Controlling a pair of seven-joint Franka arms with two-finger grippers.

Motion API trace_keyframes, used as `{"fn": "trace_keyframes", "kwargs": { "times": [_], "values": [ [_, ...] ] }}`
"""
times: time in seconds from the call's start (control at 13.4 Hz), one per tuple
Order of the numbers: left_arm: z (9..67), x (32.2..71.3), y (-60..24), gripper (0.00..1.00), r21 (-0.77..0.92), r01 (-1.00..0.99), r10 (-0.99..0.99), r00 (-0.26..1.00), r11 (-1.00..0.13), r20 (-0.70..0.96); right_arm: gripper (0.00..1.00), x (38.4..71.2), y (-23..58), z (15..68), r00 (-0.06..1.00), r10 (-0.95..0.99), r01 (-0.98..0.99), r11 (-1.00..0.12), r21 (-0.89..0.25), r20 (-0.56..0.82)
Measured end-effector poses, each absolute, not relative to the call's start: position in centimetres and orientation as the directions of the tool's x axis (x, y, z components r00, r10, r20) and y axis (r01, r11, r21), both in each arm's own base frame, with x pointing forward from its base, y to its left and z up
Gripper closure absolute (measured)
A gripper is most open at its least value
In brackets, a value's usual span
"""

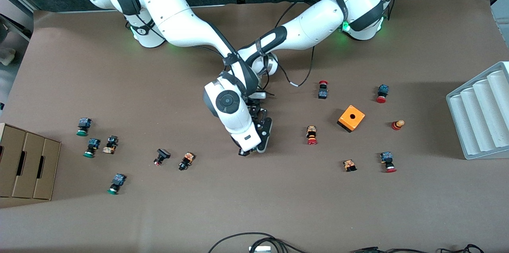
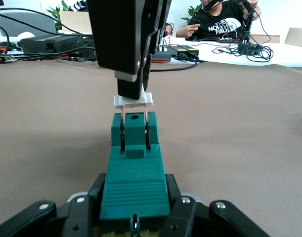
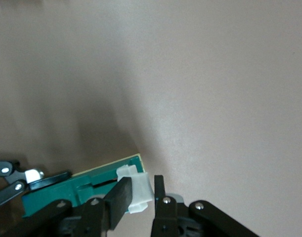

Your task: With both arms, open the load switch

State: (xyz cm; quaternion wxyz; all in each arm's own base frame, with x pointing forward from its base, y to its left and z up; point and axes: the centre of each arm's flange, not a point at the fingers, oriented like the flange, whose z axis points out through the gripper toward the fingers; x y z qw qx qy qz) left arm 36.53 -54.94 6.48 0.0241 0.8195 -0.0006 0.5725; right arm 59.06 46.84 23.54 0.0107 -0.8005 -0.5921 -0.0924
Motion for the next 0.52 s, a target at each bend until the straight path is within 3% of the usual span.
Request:
{"fn": "trace_keyframes", "kwargs": {
  "times": [0.52],
  "values": [
    [6.5, 36.5, -54.9, 0.48, 0.039, -0.029, 0.026, 0.344, -0.999, 0.938, 0.73, 57.3, 47.9, 23.8, 0.276, 0.952, 0.958, -0.284, 0.047, 0.134]
  ]
}}
